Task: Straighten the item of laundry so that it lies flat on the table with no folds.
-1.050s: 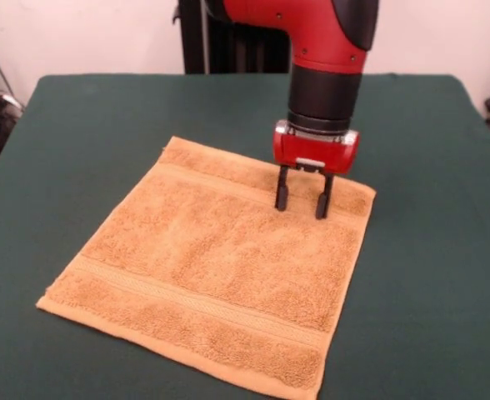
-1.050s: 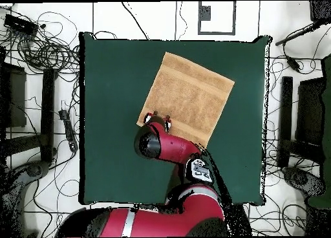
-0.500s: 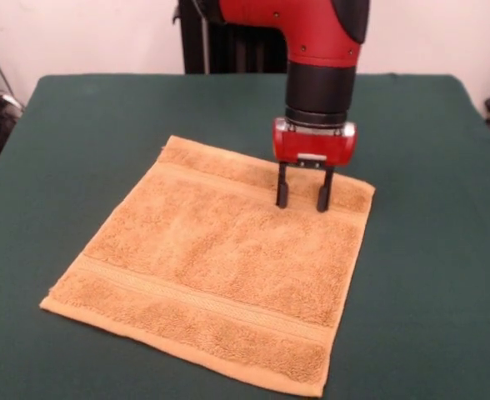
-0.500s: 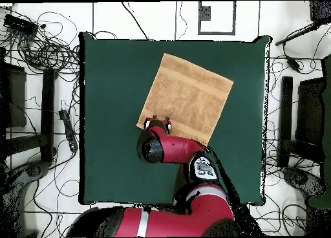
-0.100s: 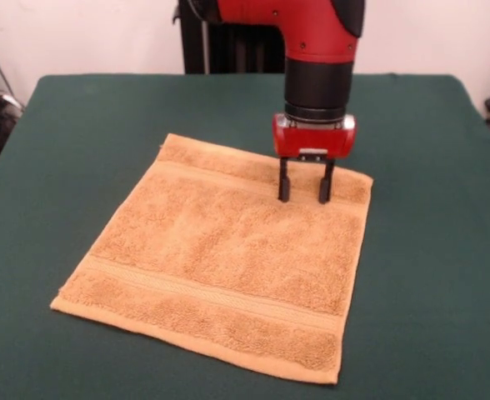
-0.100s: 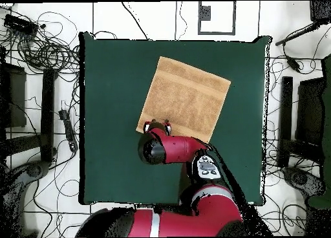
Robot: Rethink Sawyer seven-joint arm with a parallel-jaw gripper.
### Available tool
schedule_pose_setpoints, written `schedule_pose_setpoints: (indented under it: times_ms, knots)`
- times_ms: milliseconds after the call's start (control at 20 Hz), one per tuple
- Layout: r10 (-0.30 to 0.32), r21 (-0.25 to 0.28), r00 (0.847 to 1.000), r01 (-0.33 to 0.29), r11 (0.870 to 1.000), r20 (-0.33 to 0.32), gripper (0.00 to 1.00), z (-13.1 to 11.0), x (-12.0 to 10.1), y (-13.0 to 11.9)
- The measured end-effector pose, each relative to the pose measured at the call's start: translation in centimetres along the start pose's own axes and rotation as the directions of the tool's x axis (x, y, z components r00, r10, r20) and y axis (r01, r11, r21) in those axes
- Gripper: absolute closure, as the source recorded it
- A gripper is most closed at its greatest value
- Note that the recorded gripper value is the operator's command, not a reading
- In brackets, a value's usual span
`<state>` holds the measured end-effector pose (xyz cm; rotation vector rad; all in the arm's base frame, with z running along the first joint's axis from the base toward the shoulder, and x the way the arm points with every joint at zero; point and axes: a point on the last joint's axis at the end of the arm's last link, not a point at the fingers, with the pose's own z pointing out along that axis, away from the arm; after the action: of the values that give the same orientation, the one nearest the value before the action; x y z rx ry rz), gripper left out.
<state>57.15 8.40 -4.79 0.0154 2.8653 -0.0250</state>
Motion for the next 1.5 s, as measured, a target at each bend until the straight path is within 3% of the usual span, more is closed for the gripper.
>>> schedule_pose_setpoints:
  times_ms: [800, 900, 1500]
  knots:
    - [-0.123, -0.032, 0.992, 0.122, 0.992, -0.012, 0.00, -0.4, 1.0, -0.3]
    - [-0.169, -0.043, 0.986, 0.168, 0.985, -0.005, 0.00, -0.6, 1.4, -0.8]
    - [-0.303, -0.075, 0.953, 0.303, 0.950, 0.014, 0.00, -0.8, 2.7, -2.4]
